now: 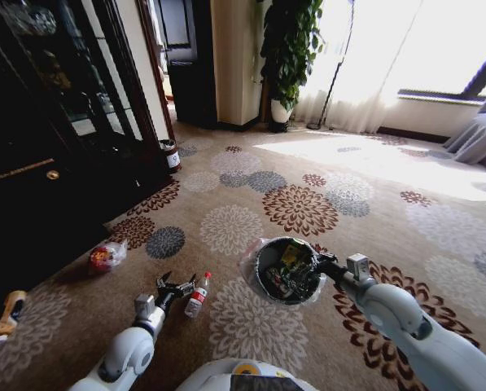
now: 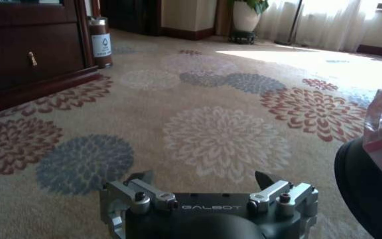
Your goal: Pick up the trash from the ground and place it into the trash bin.
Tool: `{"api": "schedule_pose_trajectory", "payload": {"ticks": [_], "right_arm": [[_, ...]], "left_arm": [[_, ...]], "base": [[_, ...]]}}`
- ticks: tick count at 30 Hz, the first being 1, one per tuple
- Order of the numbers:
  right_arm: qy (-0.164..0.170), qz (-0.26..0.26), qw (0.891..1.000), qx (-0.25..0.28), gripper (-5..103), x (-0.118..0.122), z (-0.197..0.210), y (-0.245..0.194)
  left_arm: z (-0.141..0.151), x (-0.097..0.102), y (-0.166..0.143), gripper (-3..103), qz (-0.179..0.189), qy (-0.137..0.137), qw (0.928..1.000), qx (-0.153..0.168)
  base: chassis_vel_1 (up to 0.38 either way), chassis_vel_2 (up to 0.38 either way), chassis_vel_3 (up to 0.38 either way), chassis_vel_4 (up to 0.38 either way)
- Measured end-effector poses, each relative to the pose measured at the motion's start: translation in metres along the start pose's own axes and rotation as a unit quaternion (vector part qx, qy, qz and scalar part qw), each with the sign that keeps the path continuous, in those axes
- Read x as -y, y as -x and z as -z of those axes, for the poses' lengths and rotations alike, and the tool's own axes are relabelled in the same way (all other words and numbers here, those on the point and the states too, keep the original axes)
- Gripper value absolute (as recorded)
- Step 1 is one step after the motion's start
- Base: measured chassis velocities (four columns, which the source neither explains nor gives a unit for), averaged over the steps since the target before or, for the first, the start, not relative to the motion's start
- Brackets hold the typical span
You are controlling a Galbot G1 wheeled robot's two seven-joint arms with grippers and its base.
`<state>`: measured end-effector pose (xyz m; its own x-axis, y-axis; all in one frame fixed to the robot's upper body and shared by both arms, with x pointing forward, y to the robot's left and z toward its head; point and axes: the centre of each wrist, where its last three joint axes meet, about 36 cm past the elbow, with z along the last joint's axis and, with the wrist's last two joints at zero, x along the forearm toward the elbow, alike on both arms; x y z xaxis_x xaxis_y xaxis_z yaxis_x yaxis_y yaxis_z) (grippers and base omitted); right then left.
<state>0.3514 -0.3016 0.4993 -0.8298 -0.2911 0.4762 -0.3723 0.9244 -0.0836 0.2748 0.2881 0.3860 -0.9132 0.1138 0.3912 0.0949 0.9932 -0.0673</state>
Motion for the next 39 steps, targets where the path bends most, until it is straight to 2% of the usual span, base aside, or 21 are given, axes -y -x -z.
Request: {"api": "schedule_pose_trajectory", "payload": {"ticks": [33,34,36,37,39], "right_arm": [[0.000,0.000,1.000,0.000,1,0.000,0.000,0.000],[0.000,-0.001,1.000,0.000,1,0.001,0.000,0.000],[0.004,-0.012,1.000,0.009,1,0.006,0.002,-0.006],[0.004,-0.012,1.000,0.009,1,0.006,0.002,-0.006],[0.008,-0.030,0.999,0.026,1,0.013,0.006,-0.017]], "left_arm": [[0.000,0.000,0.000,100,0.000,0.000,1.0000,0.000],[0.003,0.002,0.001,100,-0.002,0.001,1.0000,0.003],[0.034,0.027,0.004,100,-0.021,0.020,0.9989,0.037],[0.034,0.027,0.004,100,-0.021,0.020,0.9989,0.037],[0.048,0.036,0.006,100,-0.029,0.020,0.9974,0.063]], "base": [[0.000,0.000,0.000,0.000],[0.000,0.000,0.000,0.000],[0.000,0.000,0.000,0.000],[0.000,0.000,0.000,0.000],[0.000,0.000,0.000,0.000]]}}
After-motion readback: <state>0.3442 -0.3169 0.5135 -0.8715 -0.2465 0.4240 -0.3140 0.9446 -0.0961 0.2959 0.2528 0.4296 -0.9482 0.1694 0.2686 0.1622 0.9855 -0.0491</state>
